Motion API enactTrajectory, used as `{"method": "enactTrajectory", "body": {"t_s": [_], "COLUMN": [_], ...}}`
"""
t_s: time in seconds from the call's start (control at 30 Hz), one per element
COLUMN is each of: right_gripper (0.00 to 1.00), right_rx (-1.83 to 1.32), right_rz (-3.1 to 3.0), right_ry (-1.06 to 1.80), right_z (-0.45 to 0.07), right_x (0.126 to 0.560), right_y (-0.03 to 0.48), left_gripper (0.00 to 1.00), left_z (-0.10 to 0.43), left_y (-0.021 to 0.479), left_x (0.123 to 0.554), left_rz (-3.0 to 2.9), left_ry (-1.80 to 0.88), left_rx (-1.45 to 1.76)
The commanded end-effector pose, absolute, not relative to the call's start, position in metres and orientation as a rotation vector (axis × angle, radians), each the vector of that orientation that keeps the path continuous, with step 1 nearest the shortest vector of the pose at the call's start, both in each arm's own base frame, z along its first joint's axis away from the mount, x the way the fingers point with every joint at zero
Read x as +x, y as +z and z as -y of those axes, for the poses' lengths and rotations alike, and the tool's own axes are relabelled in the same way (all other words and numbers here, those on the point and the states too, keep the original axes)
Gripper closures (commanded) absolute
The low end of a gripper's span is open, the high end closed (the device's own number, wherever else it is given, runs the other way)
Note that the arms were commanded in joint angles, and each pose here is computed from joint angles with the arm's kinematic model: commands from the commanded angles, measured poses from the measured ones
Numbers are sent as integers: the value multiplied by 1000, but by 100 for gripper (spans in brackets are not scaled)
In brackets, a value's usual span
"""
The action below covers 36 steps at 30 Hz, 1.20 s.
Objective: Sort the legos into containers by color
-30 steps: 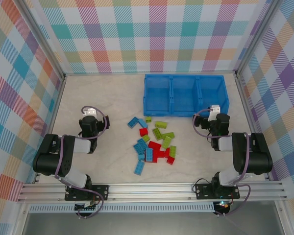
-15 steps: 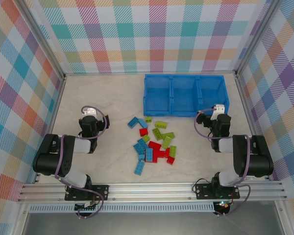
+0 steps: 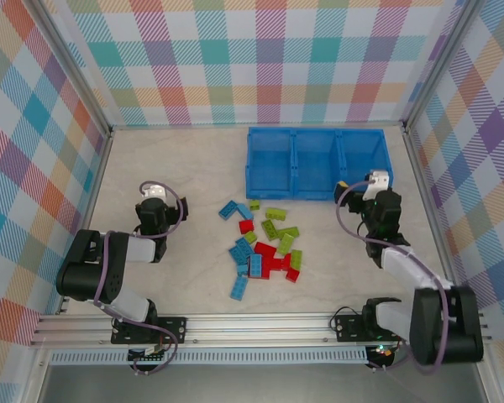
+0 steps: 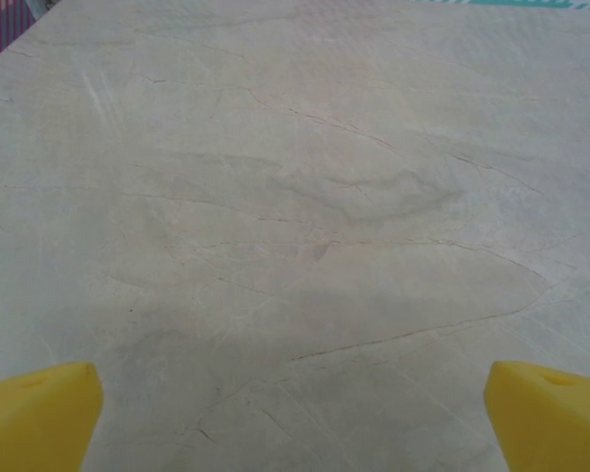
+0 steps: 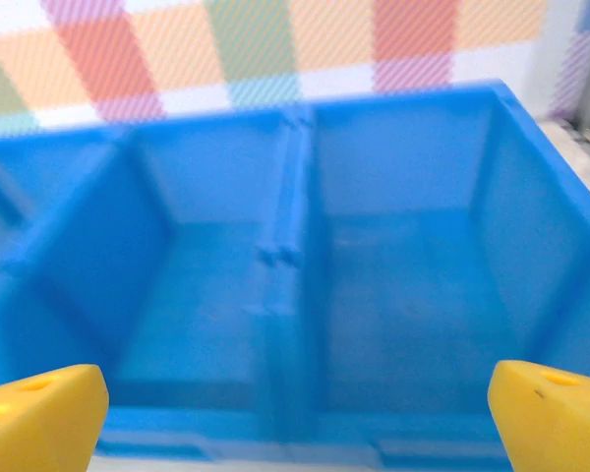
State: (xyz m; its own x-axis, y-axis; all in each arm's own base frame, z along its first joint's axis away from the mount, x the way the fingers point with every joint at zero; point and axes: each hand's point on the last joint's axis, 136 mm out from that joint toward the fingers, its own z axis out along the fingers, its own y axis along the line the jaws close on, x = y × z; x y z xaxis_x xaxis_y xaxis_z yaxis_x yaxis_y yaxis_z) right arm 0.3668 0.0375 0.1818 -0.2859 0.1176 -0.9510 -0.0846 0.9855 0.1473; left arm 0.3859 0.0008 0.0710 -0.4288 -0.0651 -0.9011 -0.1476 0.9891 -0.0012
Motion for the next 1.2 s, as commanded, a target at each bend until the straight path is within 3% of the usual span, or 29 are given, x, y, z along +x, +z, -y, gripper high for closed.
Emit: {"method": "enactTrajectory", "body": {"t_s": [0.0,0.17,0.3,0.53,0.7,0.87,1.17], "right_gripper": [0,0,0,0,0,0,1], "right_rx": [-47,-130,-274,-359,-196,47,177], "right_rz": [-2058,-2319,-2518,-2743,-2725,-2730,-2766], "right_ry": [446,649,573,343,323,202,109], "right_z": [-102,-166,-196,-212,-238,-239,-249], "right_x": [342,302,278,294,328,357,362], "right_y": [199,185,164,110,88,72,36], "left_gripper": [0,0,0,0,0,0,0], "left_z": [13,41,90,207,202,196,193], "left_y": [111,158,198,256,245,206,191], "left_x": [394,369,346,261,195,150,139], "left_rz": [-2000,-1925,-1920,-1941,-2005,-1958,-1840], "left_ry": [93,-25,-175,-406,-237,-297,-304], "left_rx": [-97,-75,22,585,1068,1404,1499]}}
